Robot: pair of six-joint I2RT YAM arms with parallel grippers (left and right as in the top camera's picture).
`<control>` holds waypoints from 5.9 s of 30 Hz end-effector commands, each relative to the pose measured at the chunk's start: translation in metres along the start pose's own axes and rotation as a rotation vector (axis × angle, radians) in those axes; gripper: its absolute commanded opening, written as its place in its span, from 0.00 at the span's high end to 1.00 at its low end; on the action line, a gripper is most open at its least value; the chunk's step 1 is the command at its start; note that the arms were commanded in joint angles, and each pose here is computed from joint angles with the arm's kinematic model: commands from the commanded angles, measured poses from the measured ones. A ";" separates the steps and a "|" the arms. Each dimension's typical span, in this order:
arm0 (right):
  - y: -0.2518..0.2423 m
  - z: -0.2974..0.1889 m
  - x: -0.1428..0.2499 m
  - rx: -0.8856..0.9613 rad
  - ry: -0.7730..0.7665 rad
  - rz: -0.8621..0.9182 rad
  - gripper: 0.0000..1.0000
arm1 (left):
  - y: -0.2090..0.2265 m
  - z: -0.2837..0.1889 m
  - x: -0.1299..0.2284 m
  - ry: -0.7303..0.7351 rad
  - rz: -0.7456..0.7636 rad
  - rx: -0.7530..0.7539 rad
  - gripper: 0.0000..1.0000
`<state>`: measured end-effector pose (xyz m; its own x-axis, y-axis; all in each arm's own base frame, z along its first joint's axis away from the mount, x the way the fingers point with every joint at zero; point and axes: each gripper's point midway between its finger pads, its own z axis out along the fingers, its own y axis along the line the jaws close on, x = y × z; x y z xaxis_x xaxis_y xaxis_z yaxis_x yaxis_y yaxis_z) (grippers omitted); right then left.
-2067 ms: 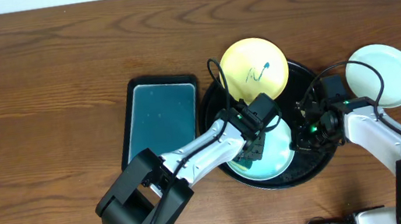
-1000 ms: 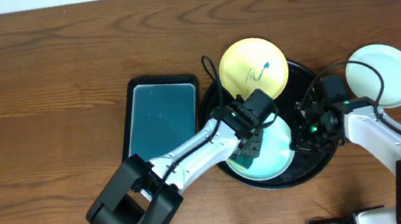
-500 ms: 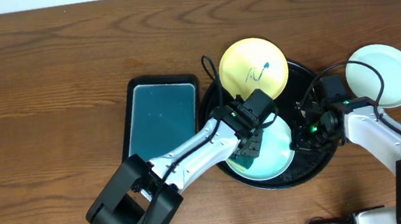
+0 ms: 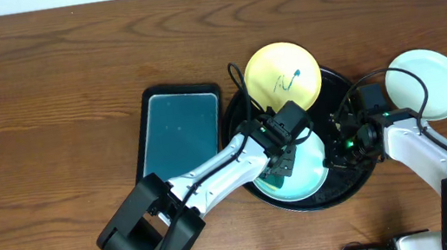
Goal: Clean dirty plates on tray and stack at the side
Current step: 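Wipe the sponge across the plate toward its edges with the left gripper, then move the sponge with the left gripper back over the teal tray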
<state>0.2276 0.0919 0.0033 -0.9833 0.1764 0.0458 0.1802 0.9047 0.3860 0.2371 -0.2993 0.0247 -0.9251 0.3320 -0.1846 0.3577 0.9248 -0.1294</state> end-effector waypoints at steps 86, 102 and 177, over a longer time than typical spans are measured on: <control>-0.007 0.002 0.005 0.032 0.016 0.008 0.99 | -0.003 0.009 0.003 0.017 0.002 0.016 0.71; -0.007 0.002 0.005 0.032 0.016 0.008 0.99 | -0.002 0.030 0.013 0.075 0.001 0.014 0.76; -0.008 0.002 0.002 0.040 0.002 0.004 0.89 | 0.007 -0.063 -0.030 -0.154 -0.096 0.053 0.93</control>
<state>0.2262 0.0899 0.0024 -0.9829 0.1774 0.0493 0.1829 0.9092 0.3740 0.2586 -0.2879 0.0634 -0.9471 0.1823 -0.2642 0.2298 0.9597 -0.1616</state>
